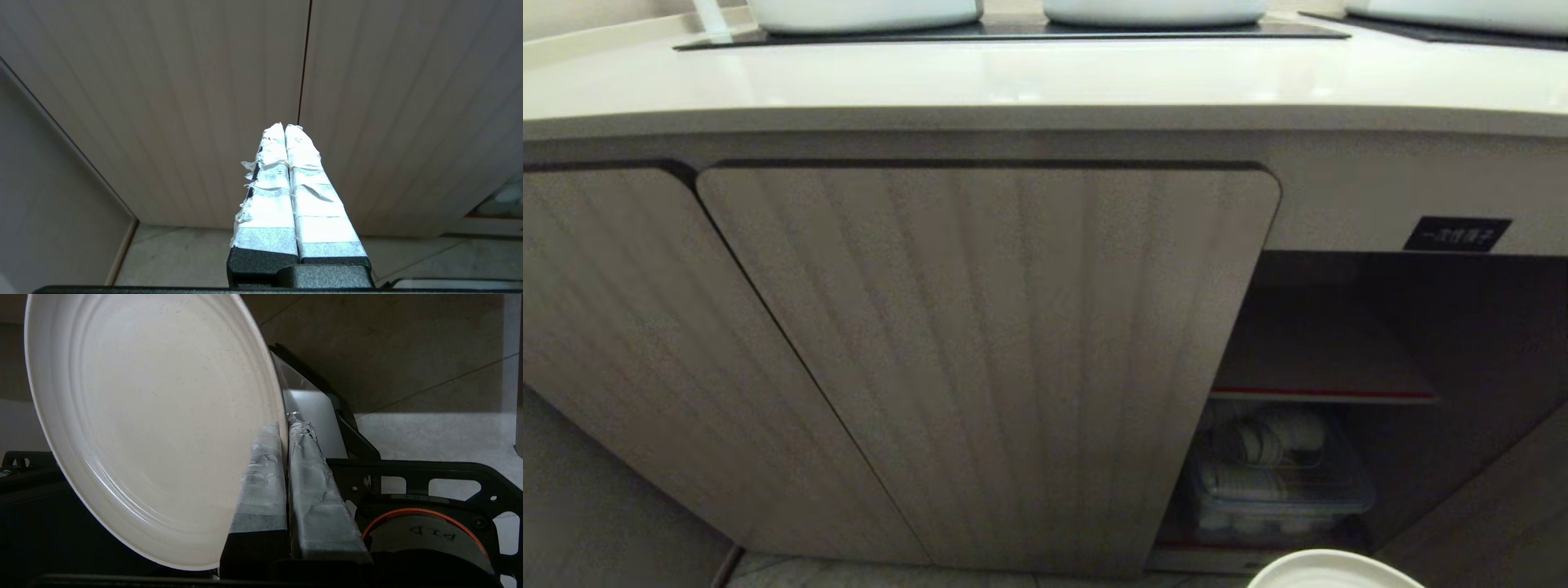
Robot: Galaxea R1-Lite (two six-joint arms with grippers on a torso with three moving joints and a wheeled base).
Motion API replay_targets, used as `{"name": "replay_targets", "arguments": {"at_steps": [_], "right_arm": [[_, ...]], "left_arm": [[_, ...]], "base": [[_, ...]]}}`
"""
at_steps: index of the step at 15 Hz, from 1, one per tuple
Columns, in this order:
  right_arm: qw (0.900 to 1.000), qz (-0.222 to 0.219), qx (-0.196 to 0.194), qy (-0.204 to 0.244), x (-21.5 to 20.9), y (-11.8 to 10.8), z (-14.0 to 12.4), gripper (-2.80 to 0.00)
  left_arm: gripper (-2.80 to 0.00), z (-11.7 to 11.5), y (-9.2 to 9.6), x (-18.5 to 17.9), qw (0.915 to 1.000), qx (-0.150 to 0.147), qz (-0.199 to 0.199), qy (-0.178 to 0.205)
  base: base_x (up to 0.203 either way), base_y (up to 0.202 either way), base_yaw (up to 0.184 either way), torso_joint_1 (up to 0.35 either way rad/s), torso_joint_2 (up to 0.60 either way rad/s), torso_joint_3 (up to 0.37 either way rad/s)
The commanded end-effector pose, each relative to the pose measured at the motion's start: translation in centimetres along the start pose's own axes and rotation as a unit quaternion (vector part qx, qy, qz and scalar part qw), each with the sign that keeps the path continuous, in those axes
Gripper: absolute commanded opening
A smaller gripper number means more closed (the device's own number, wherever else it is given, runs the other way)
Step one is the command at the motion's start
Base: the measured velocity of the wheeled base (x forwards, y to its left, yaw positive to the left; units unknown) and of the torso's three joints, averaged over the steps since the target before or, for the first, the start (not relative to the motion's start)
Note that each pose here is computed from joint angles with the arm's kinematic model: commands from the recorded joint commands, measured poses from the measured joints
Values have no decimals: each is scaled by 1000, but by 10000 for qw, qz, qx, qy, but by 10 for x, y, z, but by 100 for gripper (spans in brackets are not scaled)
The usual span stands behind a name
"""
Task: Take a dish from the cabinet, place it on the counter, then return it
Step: Put it back into the cabinet
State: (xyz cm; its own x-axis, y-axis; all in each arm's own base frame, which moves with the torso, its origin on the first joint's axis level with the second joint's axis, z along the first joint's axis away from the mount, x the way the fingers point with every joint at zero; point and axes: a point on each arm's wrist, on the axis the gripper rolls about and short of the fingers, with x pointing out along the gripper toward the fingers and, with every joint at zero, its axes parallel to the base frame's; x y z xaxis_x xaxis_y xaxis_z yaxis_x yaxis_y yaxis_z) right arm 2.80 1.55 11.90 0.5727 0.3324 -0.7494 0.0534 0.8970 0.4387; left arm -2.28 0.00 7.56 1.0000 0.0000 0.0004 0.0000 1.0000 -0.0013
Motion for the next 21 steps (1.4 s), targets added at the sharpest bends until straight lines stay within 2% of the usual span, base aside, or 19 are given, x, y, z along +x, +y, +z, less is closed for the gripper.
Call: {"name": "replay_targets", "arguments": {"at_steps": [1, 6, 16, 21], "right_arm": [[10000, -4, 19, 12, 0, 0, 0, -280], [10000, -9, 19, 18, 0, 0, -1, -280], [10000, -8, 22, 16, 0, 0, 0, -280], [9998, -16, 211, 2, 0, 0, 0, -280]], "left_arm": [[-280, 0, 0, 0, 10000, -4, 0, 2], [-280, 0, 0, 0, 10000, -1, 0, 2], [-280, 0, 0, 0, 10000, -5, 0, 2], [-280, 0, 0, 0, 10000, -1, 0, 2]], "base": [[0, 0, 0, -119, 452, 326], [0, 0, 0, -29, 135, 98], [0, 0, 0, 0, 0, 0], [0, 0, 0, 0, 0, 0]]}}
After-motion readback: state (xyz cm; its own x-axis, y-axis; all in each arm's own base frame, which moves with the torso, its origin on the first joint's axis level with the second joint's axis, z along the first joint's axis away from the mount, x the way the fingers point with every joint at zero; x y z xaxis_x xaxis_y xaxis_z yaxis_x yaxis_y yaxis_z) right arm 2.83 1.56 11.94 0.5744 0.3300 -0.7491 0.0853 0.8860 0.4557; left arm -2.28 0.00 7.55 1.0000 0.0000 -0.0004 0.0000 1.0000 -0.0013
